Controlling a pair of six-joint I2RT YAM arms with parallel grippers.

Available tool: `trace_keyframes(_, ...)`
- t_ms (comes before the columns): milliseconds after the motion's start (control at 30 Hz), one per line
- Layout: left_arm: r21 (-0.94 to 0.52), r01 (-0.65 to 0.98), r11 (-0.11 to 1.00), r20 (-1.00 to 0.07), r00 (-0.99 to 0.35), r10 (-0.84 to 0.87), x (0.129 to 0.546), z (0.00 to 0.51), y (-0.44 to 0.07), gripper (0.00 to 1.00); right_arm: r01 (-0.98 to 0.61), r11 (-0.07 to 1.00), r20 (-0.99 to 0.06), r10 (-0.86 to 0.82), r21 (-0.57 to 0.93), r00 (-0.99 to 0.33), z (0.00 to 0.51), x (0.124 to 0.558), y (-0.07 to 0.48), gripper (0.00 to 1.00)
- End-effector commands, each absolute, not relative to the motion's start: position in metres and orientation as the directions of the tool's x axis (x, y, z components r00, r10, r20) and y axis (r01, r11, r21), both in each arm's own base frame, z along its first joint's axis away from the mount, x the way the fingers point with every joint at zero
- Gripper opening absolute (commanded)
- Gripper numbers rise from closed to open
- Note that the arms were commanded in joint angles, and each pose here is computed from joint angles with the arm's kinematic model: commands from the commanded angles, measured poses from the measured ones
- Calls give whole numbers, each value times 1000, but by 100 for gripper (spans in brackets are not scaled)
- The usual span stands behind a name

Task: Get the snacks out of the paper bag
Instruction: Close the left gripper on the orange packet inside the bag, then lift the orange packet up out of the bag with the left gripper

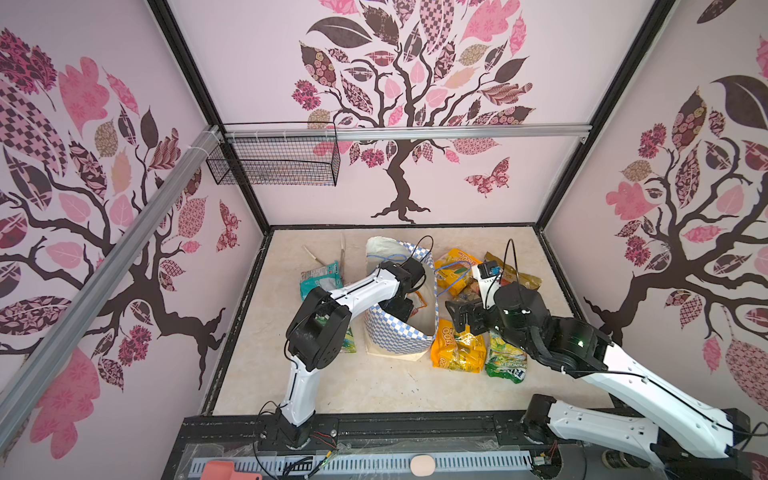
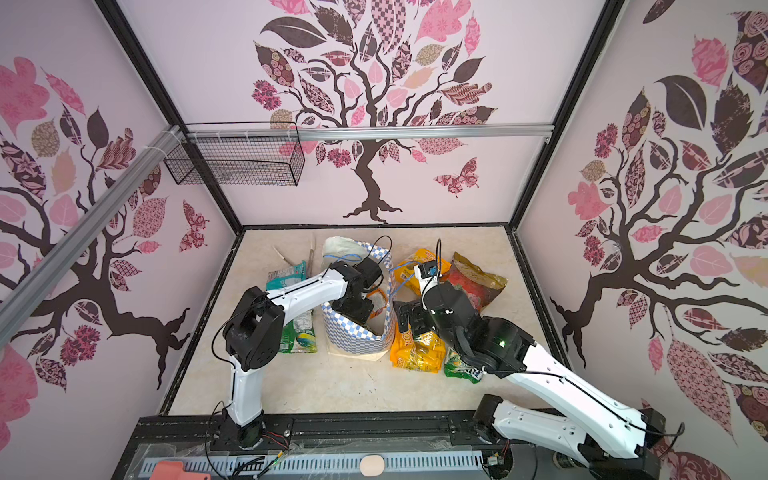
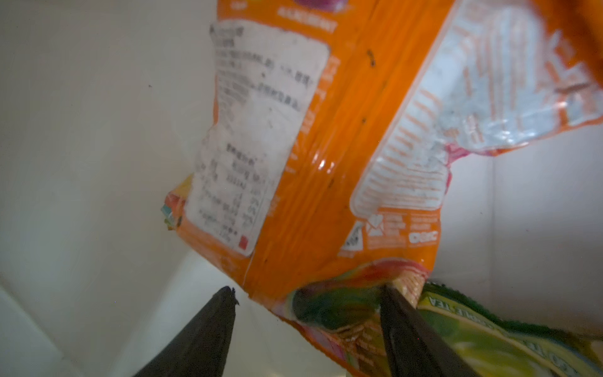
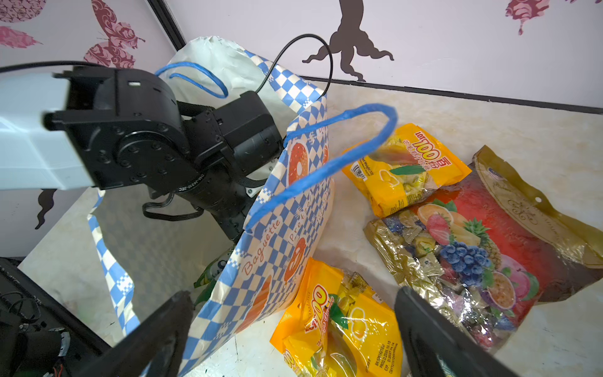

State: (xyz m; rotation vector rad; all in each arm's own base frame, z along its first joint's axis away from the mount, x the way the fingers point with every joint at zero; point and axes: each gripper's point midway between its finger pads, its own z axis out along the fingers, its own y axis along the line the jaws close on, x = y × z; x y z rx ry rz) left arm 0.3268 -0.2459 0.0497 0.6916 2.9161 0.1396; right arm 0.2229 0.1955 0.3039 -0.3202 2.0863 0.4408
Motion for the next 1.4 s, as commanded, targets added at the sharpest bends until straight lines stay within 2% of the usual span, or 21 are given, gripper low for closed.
trace_keyframes(0,98,454,886,-61,-885,461,323,34,-248,73,-404,891,-851,-40,207,-523,305,222,199,100)
trace_keyframes(233,18,459,888,76,-887,456,290,-10,-243,72,-407,889,-852,-39,209,-522,305,223,201,100)
trace_keyframes(367,16,451,893,93,-889,447,283,-21,-239,64,-411,886,-849,-39,214,-527,304,223,203,100)
trace_keyframes(633,2,440,898,-5,-898,440,296,11,-246,21,-412,884,-849,-34,220,-527,306,222,204,100)
trace_keyframes(800,-3,439,898,-90,-895,437,305,44,-251,1,-417,880,-850,-29,229,-527,308,222,205,100)
trace_keyframes(967,25,430,903,-168,-888,428,315,73,-248,0,-418,878,-850,-24,234,-526,309,222,205,100)
trace_keyframes(1367,-24,434,901,-334,-853,402,324,137,-257,0,-424,874,-851,-25,236,-525,309,223,209,100)
